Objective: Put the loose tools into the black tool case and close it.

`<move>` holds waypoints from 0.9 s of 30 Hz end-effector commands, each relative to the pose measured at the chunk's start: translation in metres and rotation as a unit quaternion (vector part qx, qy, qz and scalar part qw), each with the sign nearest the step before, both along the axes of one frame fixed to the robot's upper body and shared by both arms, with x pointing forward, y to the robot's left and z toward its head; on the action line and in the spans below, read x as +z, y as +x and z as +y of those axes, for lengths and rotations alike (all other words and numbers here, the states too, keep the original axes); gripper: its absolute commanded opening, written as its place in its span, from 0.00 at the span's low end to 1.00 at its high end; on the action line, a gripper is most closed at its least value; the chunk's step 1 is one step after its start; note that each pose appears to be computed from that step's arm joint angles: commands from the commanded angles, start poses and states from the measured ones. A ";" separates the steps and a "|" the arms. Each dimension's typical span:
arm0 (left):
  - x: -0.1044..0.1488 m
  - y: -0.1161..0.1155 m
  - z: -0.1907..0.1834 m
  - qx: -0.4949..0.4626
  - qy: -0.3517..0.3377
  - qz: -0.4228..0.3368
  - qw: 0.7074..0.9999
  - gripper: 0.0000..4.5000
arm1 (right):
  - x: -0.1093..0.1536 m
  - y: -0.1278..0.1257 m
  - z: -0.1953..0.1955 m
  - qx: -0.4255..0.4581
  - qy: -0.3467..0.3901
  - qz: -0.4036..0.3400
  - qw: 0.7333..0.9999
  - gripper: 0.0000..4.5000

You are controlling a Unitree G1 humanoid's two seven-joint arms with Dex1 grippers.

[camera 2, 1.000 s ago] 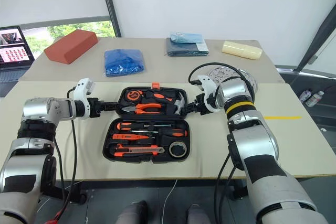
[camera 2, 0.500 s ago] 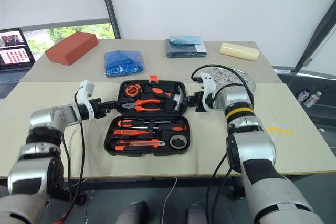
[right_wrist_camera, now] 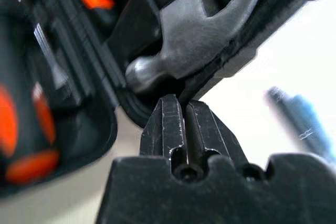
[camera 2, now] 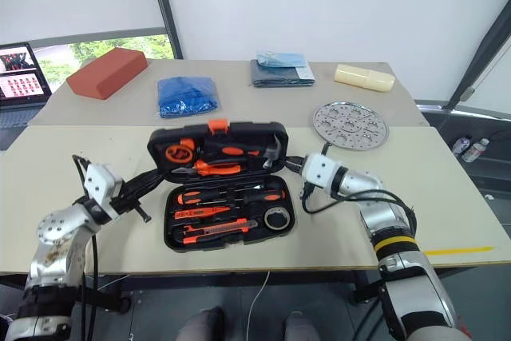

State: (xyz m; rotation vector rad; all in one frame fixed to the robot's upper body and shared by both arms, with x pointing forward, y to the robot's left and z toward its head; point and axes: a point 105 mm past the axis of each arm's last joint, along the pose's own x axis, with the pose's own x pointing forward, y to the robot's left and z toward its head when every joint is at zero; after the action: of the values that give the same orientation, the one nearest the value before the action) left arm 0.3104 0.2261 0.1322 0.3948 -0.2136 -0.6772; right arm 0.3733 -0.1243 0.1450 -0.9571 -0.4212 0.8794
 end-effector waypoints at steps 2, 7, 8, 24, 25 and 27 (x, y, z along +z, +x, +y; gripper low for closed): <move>-0.024 -0.023 0.024 0.028 0.035 0.022 0.999 0.32 | -0.027 -0.008 -0.035 -0.033 -0.049 -0.016 0.998 0.17; -0.025 -0.030 0.055 0.088 -0.017 0.057 0.994 0.64 | -0.027 -0.007 -0.064 -0.072 -0.030 0.014 0.997 0.45; -0.024 -0.030 0.058 0.093 -0.025 0.061 0.993 0.64 | -0.025 -0.007 -0.068 -0.074 -0.022 0.019 0.997 0.45; 0.007 0.052 -0.005 -0.031 -0.013 0.151 0.988 0.01 | -0.052 -0.104 -0.029 0.105 -0.058 0.314 0.942 0.00; 0.002 0.058 -0.008 -0.034 0.002 0.162 0.986 0.01 | -0.055 -0.103 -0.024 0.105 -0.062 0.317 0.941 0.00; -0.009 0.066 -0.016 -0.046 0.028 0.192 0.980 0.01 | -0.058 -0.096 -0.015 0.096 -0.062 0.312 0.943 0.00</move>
State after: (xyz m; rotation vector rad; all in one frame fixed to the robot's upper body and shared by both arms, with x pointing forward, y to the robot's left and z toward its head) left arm 0.3729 0.2136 0.1330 0.2687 0.0976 -0.8061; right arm 0.2688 -0.1465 0.0785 -0.6597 0.1300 1.3663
